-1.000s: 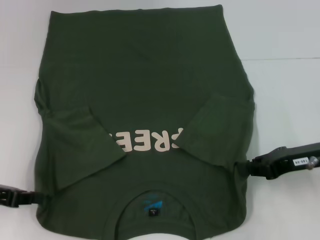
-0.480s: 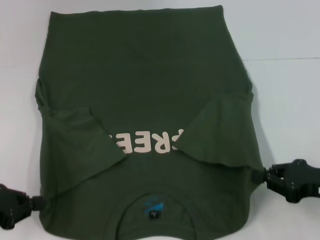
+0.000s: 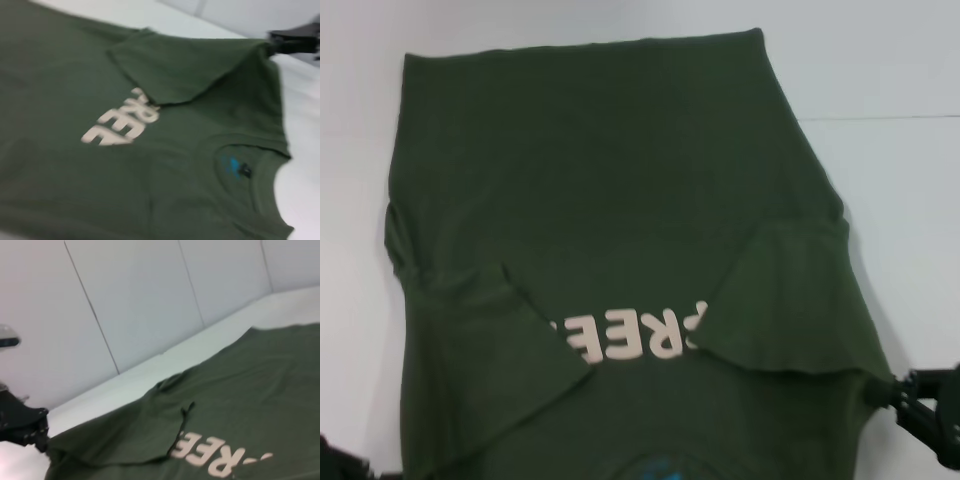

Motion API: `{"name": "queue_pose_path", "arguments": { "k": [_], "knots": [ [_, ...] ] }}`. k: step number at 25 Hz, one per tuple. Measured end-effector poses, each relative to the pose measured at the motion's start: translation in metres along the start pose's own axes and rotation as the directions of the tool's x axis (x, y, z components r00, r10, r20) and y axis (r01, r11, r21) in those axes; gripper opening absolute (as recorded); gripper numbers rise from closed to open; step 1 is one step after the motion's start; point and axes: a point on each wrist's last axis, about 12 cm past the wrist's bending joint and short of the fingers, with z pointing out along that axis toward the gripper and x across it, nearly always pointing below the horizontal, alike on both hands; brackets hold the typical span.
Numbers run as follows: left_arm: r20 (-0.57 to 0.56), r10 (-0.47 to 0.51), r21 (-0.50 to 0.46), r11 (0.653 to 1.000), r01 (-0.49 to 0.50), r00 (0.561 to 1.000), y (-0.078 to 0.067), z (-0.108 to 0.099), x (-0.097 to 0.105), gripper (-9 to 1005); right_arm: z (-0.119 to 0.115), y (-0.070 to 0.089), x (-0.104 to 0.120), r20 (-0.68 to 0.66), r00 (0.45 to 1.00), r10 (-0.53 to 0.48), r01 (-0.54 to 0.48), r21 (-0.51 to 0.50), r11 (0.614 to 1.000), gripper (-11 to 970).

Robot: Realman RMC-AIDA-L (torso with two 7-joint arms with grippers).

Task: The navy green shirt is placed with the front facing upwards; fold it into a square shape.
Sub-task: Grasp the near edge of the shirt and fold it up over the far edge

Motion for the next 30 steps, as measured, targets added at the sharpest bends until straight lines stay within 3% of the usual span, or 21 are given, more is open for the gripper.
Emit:
{"name": "queue_pose_path", "arguments": {
  "k": [4,12,19,30],
  "knots": [
    [0.002,0.061,0.035,0.998,-0.061,0.998,-0.014,-0.007,0.006,6,-0.020,0.012,0.015,0.028,1.000,-0.009,0.008,0.037,0.999,42],
    [-0.007,0.067,0.025,0.997,-0.066,0.998,-0.021,-0.019,0.011,6,-0.035,0.030,0.034,0.058,0.998,-0.009,0.006,0.056,0.998,43],
    [0.081,0.051,-0.067,0.997,-0.046,0.995,-0.017,-0.025,0.014,6,-0.028,0.023,0.026,0.072,0.997,-0.038,0.034,0.051,0.998,43],
    [0.212,0.026,-0.209,0.978,0.019,0.977,-0.023,-0.027,0.032,6,-0.033,0.012,0.013,0.150,0.986,-0.077,0.059,0.123,0.991,42]
  ]
}}
